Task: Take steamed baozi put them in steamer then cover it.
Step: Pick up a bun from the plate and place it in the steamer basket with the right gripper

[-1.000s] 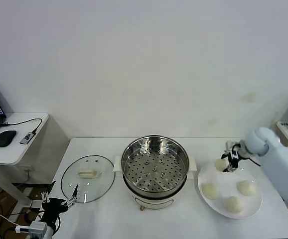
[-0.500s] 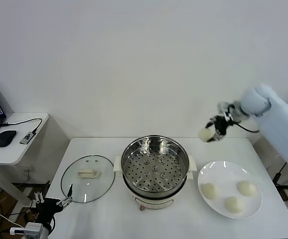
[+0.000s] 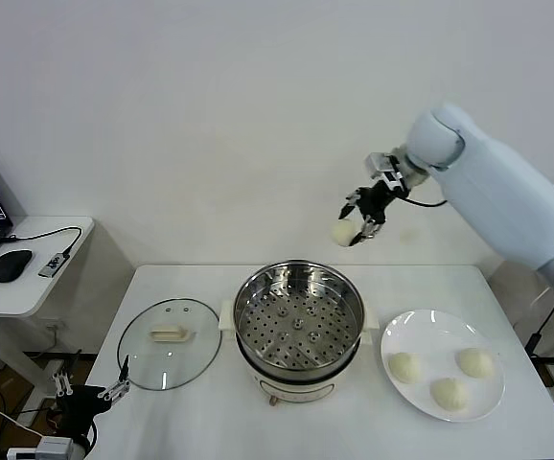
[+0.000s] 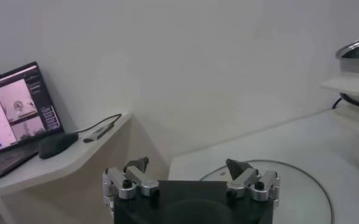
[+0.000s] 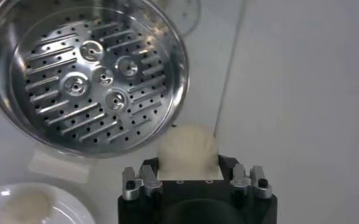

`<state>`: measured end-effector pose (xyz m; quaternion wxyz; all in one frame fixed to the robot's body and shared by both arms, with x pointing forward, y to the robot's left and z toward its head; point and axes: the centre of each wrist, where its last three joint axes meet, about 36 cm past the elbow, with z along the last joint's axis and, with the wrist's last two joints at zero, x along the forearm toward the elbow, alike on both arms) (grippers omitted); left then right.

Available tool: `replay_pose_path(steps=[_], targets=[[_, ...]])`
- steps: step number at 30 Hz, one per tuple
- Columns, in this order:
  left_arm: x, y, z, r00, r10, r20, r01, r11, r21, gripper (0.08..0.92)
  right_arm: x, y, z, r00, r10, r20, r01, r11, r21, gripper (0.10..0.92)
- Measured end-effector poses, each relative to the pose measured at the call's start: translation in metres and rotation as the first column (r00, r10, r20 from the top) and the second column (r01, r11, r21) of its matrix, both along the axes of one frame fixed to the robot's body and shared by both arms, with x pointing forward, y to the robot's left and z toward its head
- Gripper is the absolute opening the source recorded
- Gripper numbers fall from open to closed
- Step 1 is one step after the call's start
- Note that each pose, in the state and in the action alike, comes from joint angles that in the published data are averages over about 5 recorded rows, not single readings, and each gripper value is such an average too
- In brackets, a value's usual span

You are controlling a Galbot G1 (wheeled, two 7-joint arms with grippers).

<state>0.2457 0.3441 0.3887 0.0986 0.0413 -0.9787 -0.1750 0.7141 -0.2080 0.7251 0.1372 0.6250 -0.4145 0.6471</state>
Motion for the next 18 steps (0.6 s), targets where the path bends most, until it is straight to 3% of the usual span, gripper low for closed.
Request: replay_pose_path(steps=[8, 18], targets=[[-0.008, -0.002, -0.002, 0.9998, 0.013, -0.014, -0.013, 1.000, 0.012, 0.823, -0.004, 0.035, -0.013, 0.938, 0.337, 0.077, -0.329, 0.939, -0.101, 0.622], [-0.013, -0.005, -0.004, 0.9995, 0.019, -0.025, -0.018, 1.000, 0.015, 0.823, -0.008, 0.077, -0.035, 0.831, 0.549, 0.085, -0.521, 0.823, -0.225, 0.628]])
